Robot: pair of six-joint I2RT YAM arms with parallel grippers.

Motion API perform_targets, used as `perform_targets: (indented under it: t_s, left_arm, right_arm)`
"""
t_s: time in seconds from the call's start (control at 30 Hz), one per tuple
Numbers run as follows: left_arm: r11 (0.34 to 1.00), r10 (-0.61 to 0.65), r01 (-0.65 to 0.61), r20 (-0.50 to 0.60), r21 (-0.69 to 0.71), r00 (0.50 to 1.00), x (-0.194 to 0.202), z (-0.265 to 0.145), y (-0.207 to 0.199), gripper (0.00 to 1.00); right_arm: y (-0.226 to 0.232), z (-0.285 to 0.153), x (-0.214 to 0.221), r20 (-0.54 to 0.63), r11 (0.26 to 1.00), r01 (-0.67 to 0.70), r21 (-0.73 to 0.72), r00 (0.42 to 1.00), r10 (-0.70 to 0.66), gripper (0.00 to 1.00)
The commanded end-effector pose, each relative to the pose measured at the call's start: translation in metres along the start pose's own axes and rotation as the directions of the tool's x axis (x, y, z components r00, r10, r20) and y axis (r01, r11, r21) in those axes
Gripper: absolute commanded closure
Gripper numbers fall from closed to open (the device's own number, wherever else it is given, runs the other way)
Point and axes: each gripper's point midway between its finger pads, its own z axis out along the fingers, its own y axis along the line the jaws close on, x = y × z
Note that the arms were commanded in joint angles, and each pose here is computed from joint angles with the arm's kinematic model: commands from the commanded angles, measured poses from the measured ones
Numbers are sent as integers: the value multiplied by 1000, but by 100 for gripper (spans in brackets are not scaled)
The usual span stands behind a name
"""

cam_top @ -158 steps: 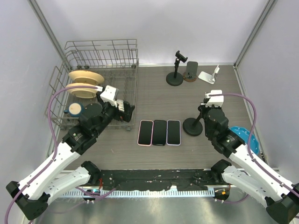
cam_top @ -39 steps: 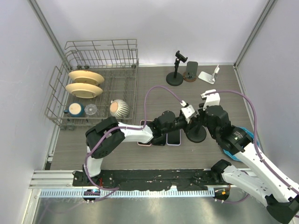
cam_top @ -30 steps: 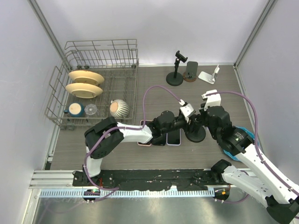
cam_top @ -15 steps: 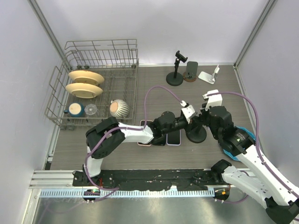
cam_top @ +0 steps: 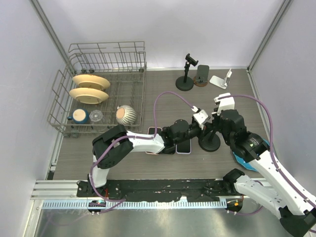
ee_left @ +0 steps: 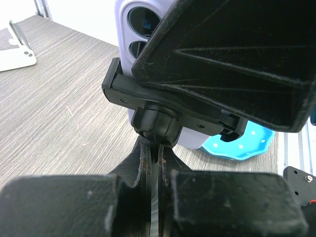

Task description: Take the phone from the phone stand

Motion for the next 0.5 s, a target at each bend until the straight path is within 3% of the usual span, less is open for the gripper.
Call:
perform_targets:
  t_s: [0.0,0.47]
  left_arm:
    - [965,-16,56,153,-256,988,-53,3,57,100]
    - [830,-69,181,225,-528,972,-93,-11,125,100]
  right_arm:
    - [29,-8,7,-63,989,-33,-147,998,24,99]
    - [35,-11,14,-200,988,-91,-126,978,65,99]
